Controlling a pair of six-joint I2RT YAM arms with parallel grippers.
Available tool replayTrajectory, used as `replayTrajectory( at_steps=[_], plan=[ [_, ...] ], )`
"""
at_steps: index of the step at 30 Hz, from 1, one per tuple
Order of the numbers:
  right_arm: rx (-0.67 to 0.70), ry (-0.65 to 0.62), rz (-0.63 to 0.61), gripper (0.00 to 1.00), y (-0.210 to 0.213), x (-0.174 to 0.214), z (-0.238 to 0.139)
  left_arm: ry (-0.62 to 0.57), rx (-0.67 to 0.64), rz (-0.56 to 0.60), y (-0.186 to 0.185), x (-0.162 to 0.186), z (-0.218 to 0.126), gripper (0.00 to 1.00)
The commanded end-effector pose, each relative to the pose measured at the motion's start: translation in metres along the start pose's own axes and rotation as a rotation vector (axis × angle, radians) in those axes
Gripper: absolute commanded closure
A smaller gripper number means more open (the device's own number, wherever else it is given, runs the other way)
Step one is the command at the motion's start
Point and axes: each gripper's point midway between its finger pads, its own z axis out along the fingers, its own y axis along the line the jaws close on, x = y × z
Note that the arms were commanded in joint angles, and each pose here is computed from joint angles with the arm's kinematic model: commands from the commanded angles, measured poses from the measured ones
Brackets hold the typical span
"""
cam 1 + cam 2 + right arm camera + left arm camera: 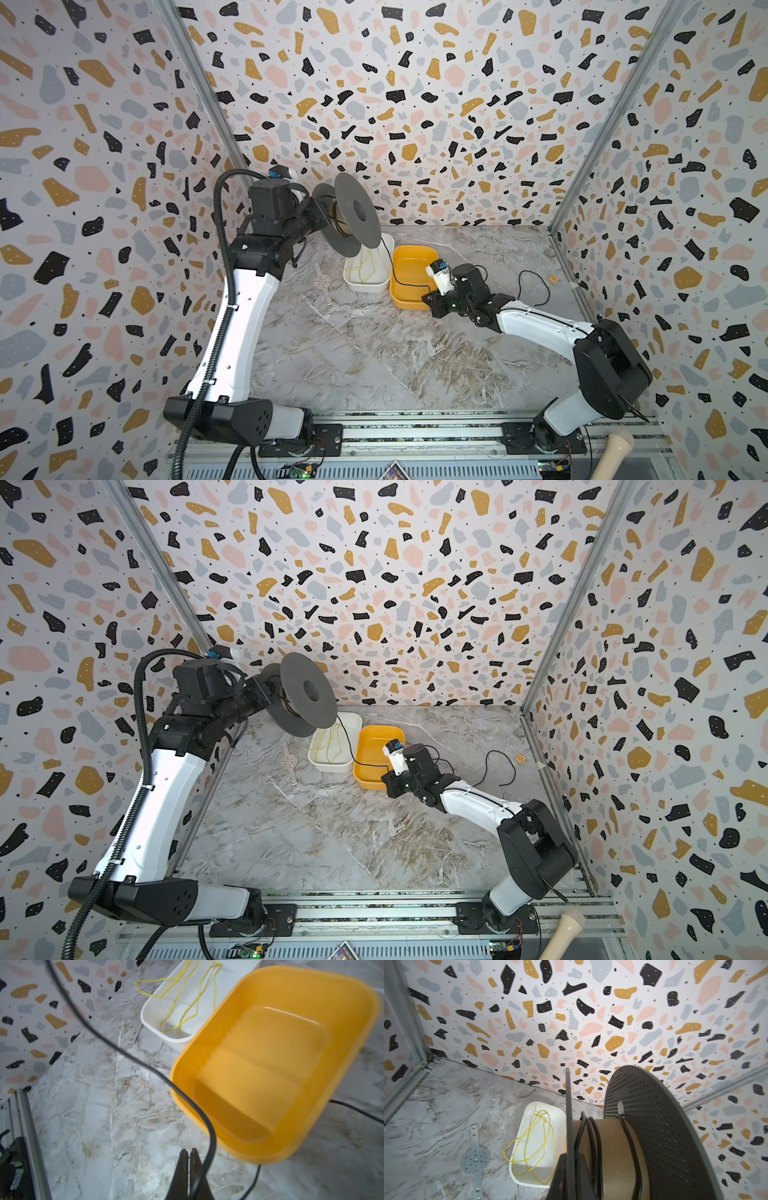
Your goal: Wrap the cables
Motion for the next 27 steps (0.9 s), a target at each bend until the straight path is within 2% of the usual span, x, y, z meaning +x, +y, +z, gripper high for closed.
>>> replayTrajectory(
  at_steps=[1,8,15,23,27],
  plan=[
    [0.051,0.004,-0.139,1.00,0.025,0.000,-0.011,-0.221,0.022,-0.036,-0.010,-0.046,-0.011,1.00],
    [0.008,0.015,-0.296,1.00,0.102,0.001,-0.009,-0.237,-0.072,-0.010,0.005,-0.027,0.007,1.00],
    [-0.012,-0.052,-0.411,1.00,0.160,-0.029,-0.021,-0.225,-0.192,0.089,0.012,0.000,0.021,1.00],
    [0.051,-0.224,-0.477,1.00,0.177,-0.096,-0.079,-0.159,-0.355,0.277,0.022,0.040,0.030,1.00],
    [0.062,-0.282,-0.485,1.00,0.179,-0.118,-0.102,-0.133,-0.389,0.303,0.023,0.050,0.033,1.00]
  ],
)
